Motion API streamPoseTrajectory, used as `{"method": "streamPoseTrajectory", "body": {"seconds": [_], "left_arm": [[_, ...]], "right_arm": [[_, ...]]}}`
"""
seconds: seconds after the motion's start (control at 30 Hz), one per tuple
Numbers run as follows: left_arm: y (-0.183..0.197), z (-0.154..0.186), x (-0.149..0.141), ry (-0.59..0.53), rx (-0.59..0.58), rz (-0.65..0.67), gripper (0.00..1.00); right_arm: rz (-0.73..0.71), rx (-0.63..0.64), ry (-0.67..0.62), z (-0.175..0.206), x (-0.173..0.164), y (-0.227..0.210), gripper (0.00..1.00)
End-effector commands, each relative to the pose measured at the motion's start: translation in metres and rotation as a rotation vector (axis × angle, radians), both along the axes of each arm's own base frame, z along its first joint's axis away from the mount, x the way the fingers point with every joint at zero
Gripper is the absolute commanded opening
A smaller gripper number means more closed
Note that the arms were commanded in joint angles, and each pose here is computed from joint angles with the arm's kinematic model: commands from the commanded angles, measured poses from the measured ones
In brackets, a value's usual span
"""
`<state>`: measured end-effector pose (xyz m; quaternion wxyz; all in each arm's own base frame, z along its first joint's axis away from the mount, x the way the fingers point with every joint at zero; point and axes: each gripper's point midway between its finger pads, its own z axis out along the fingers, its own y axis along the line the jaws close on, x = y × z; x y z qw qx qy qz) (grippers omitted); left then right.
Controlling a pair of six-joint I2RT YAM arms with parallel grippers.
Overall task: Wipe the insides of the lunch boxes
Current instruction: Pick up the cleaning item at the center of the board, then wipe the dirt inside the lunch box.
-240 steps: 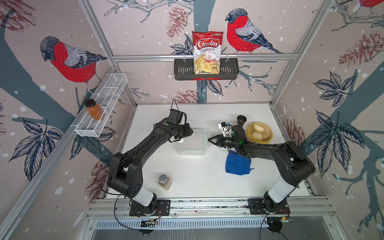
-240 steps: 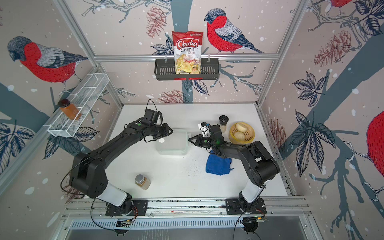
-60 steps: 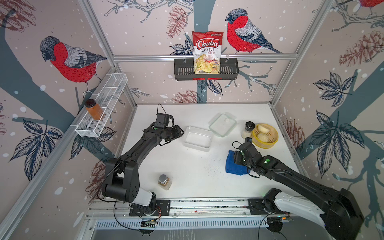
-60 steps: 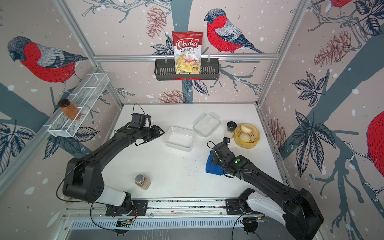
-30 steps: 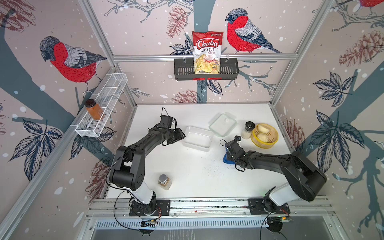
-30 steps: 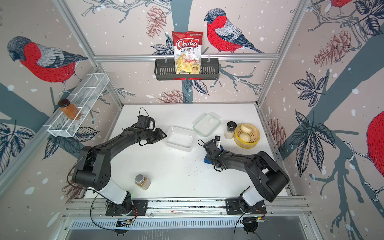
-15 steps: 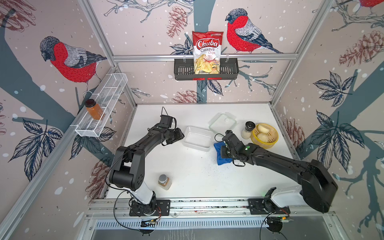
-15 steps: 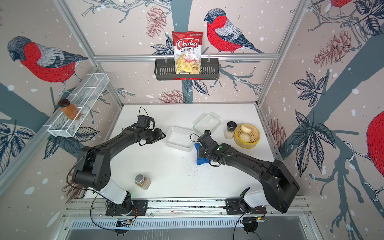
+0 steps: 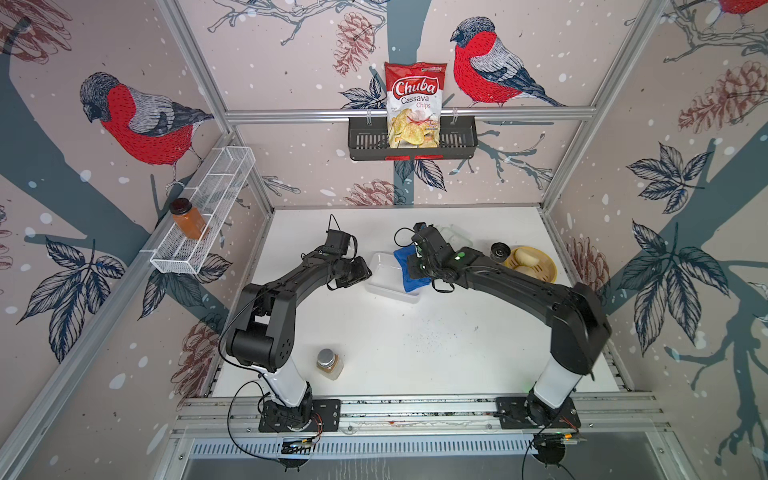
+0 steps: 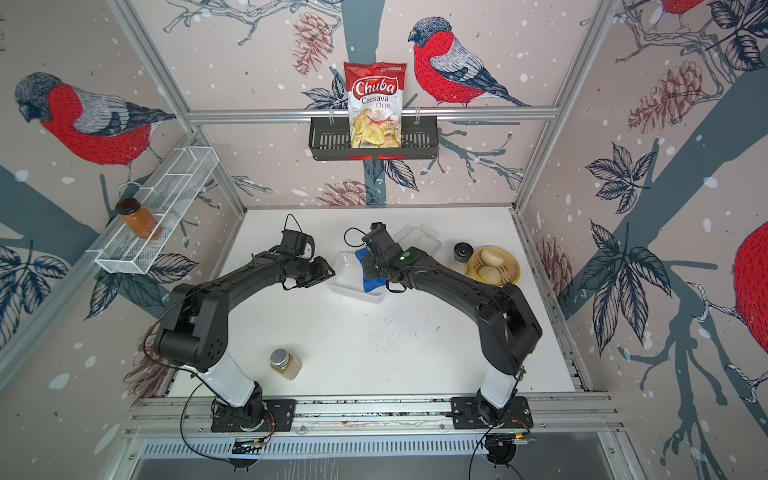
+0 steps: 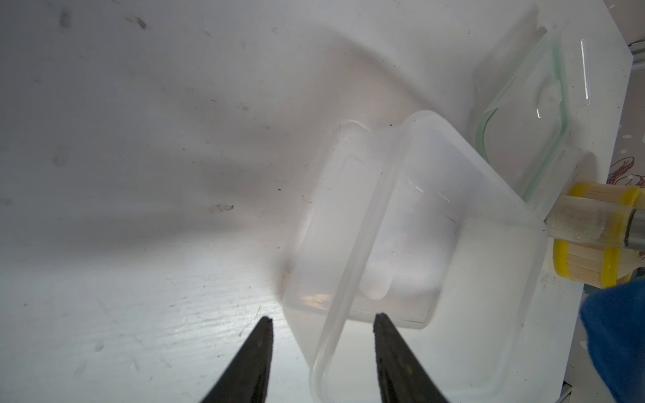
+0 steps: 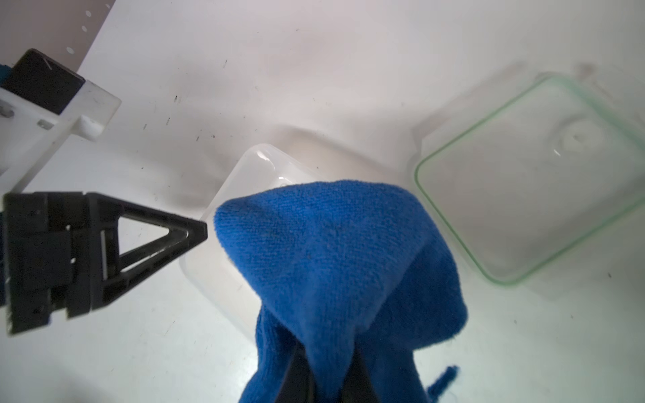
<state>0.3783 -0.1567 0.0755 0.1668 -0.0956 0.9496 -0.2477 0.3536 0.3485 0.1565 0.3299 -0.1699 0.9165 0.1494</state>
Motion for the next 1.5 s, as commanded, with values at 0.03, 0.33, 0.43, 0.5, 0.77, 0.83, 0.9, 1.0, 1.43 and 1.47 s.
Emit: {"method": "streamPoseTrajectory", "body": {"seconds": [0.03, 0.33, 0.43, 0.5, 0.77, 0.83, 0.9, 1.0, 1.43, 1.47], "left_arm": [[-0.004, -0.004, 0.001, 0.003, 0.001, -0.019, 0.44], [-0.01, -0.011, 0.002, 0.021, -0.006, -0.034, 0.38], [-0.012, -0.011, 0.002, 0.022, 0.0, -0.04, 0.33], [-0.014, -0.012, 0.002, 0.028, -0.004, -0.045, 0.2], [-0.018, -0.012, -0.001, 0.031, -0.002, -0.046, 0.0], [-0.017, -0.009, -0.002, 0.027, 0.002, -0.041, 0.0], [-0.014, -0.006, -0.004, 0.023, 0.013, -0.034, 0.0], [-0.004, -0.001, -0.007, 0.018, 0.063, -0.012, 0.0], [0.043, -0.009, -0.023, 0.032, 0.375, 0.058, 0.0], [0.043, -0.011, -0.023, 0.032, 0.382, 0.059, 0.0]], "right_arm": [[0.07, -0.04, -0.015, -0.017, 0.018, 0.027, 0.0], [0.154, -0.067, 0.103, -0.084, 0.029, 0.07, 0.0], [0.167, -0.05, 0.138, -0.1, 0.028, 0.079, 0.0], [0.183, -0.033, 0.161, -0.106, 0.027, 0.088, 0.0], [0.216, -0.003, 0.238, -0.131, 0.028, 0.116, 0.0], [0.197, -0.02, 0.255, -0.139, 0.031, 0.113, 0.0], [0.169, -0.047, 0.259, -0.147, 0.035, 0.106, 0.0], [0.12, -0.081, 0.277, -0.157, 0.041, 0.088, 0.0], [0.018, -0.161, 0.314, -0.159, 0.033, 0.024, 0.0], [0.012, -0.164, 0.311, -0.156, 0.032, 0.021, 0.0]]}}
